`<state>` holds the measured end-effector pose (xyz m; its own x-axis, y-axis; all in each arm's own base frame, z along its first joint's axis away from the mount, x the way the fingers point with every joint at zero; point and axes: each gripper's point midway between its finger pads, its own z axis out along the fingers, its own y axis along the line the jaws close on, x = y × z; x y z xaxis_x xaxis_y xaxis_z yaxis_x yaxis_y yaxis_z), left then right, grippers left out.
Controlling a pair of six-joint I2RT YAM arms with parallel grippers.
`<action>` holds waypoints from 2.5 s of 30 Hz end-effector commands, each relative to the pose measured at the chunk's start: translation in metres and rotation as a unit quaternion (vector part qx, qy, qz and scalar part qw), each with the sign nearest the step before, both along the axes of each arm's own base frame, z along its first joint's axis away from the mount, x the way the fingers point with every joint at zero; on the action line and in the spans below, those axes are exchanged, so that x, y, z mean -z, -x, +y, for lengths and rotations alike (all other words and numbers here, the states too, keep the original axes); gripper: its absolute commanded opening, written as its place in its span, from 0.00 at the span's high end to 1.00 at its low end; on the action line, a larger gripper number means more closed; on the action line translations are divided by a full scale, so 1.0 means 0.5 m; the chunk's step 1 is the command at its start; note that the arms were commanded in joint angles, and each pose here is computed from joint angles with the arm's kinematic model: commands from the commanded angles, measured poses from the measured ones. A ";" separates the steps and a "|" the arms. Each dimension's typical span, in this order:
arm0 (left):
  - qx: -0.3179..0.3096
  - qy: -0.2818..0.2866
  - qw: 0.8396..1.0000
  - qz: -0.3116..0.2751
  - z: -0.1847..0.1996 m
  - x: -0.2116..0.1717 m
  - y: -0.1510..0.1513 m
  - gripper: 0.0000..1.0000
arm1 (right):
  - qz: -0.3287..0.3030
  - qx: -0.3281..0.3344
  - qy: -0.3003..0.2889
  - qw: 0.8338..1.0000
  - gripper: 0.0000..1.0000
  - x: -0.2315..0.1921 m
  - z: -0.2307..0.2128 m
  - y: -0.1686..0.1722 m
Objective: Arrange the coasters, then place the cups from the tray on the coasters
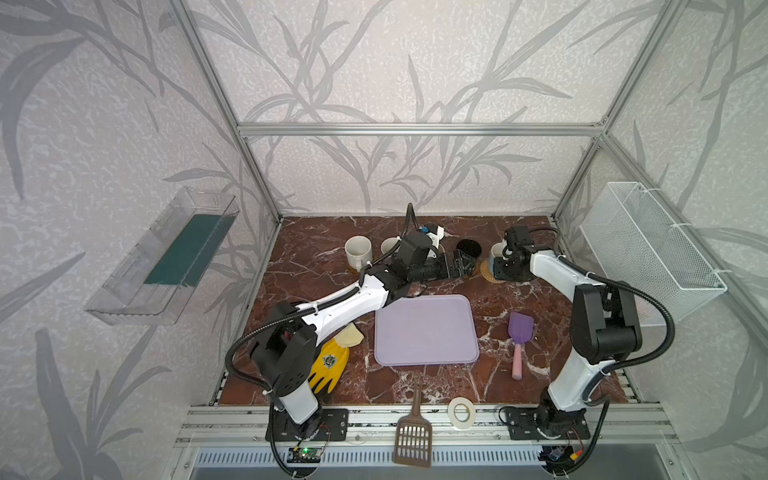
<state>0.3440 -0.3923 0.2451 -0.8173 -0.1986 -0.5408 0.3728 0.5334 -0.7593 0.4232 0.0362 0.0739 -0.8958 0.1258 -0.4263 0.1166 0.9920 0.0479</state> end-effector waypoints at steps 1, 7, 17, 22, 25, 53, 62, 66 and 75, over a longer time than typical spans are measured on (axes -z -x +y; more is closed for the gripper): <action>-0.001 0.002 1.000 -0.013 0.011 -0.014 0.004 0.01 | -0.006 0.000 0.008 1.000 0.45 -0.019 -0.005 0.010; -0.005 -0.002 1.000 -0.017 0.021 -0.014 0.009 0.01 | -0.048 0.009 0.014 0.999 0.28 -0.074 -0.012 0.016; -0.106 -0.097 0.988 -0.051 0.200 0.017 0.003 0.01 | -0.142 0.026 0.025 0.989 0.14 -0.189 -0.025 0.087; -0.200 -0.175 0.961 -0.074 0.364 0.046 0.009 0.01 | -0.201 0.049 0.025 0.978 0.05 -0.223 -0.046 0.144; -0.256 -0.238 0.931 -0.106 0.465 0.047 0.019 0.01 | -0.246 0.059 0.026 0.967 0.01 -0.236 -0.059 0.170; -0.447 -0.452 0.742 -0.211 0.856 0.183 0.003 0.01 | -0.376 -0.028 0.097 0.921 0.05 -0.112 -0.057 0.143; -0.440 -0.428 0.762 -0.209 0.882 0.240 -0.036 0.01 | -0.383 -0.042 0.096 0.918 0.05 -0.089 -0.046 0.113; -0.434 -0.390 0.782 -0.218 0.877 0.242 -0.056 0.01 | -0.398 -0.040 0.098 0.911 0.05 -0.100 -0.045 0.101; -0.427 -0.375 0.796 -0.208 0.883 0.297 -0.088 0.01 | -0.389 -0.038 0.099 0.915 0.05 -0.045 -0.044 0.071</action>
<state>0.3754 0.0537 0.0737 -0.3622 -0.0769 -0.9289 -0.2687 0.9629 0.0250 0.3749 0.0148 0.0779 -0.3965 -0.0827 -0.9143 0.0404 0.9934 -0.1074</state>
